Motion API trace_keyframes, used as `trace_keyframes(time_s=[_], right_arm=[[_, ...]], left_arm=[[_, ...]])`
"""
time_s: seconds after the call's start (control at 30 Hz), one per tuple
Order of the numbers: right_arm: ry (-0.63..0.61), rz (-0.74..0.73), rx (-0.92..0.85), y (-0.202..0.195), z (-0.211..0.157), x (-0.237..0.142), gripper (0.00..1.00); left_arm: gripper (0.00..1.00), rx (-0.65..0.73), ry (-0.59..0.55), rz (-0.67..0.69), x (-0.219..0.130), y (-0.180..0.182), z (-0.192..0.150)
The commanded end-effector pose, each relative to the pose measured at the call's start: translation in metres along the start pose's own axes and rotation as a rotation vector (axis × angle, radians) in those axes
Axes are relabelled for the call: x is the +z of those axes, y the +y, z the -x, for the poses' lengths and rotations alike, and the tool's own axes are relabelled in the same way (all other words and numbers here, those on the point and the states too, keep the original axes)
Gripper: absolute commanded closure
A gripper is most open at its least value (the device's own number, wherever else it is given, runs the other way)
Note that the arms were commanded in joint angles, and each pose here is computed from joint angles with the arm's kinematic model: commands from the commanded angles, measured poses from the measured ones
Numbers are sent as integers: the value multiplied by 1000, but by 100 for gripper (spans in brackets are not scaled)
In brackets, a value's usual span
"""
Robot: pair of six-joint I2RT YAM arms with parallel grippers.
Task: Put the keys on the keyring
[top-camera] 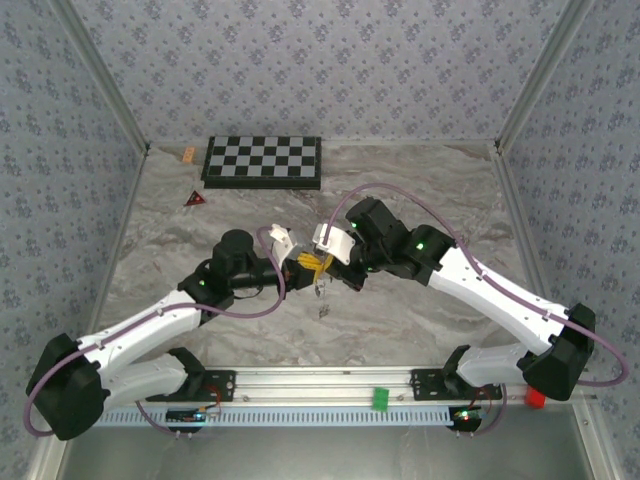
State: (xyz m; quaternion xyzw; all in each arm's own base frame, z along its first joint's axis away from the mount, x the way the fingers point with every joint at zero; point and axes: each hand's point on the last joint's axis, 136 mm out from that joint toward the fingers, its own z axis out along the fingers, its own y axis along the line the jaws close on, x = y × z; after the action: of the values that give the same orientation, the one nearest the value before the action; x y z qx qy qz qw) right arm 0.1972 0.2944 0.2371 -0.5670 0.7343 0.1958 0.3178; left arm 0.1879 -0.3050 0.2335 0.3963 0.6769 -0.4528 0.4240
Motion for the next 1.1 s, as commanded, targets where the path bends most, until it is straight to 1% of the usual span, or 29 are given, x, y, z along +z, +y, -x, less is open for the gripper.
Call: trace_keyframes(time_s=[0.0,0.03,0.07,0.2,0.37,0.4,0.43,0.47,0.5,0.53,0.57,0.6,0.73,0.8,0.87,0.9,0.97,1.07], right_arm=[[-34,9,-30,4,14,-6,100],[-37,9,-32,4,15,-7,100],[-38,7,-31,3,15,-7,100],[-42,-3,-27,2,15,-9,100],[-67,-7,11,2,8,-13,99],[-89,-24,23,-1,10,-17,88],[-77,-31,45,-2,-1,-12,82],[-92,-46,64,-5,-3,-13,81],[-117,-54,83,-7,-3,-16,81],[-142,-58,101,-8,-4,-18,79],[-176,-66,119,-10,-4,-21,72],[-211,-72,143,-12,-4,-24,70],[-351,-55,228,-15,-4,-36,68],[-439,-24,247,-14,2,-44,63],[-497,22,254,-9,5,-49,62],[-525,34,258,-9,7,-53,58],[-568,53,245,-7,12,-58,57],[-585,61,242,-8,17,-59,57]], left_arm=[[92,50,-20,-52,2,-12,19],[97,47,-15,-55,3,-12,19],[100,45,-12,-56,4,-12,19],[100,40,-20,-48,5,-10,19],[100,55,-65,-33,-1,-11,26],[100,57,-79,-32,-3,-12,28],[100,63,-95,-28,-4,-12,32],[100,68,-111,-27,-6,-13,35],[100,75,-129,-26,-9,-14,39],[100,81,-144,-24,-11,-15,42],[100,86,-159,-20,-13,-16,45],[100,89,-171,-17,-14,-16,47],[100,102,-214,-13,-19,-18,56],[100,106,-232,-17,-20,-19,59],[100,111,-240,-28,-21,-22,61],[100,111,-244,-28,-21,-22,63],[100,110,-248,-27,-21,-22,65],[100,108,-250,-33,-21,-24,66]])
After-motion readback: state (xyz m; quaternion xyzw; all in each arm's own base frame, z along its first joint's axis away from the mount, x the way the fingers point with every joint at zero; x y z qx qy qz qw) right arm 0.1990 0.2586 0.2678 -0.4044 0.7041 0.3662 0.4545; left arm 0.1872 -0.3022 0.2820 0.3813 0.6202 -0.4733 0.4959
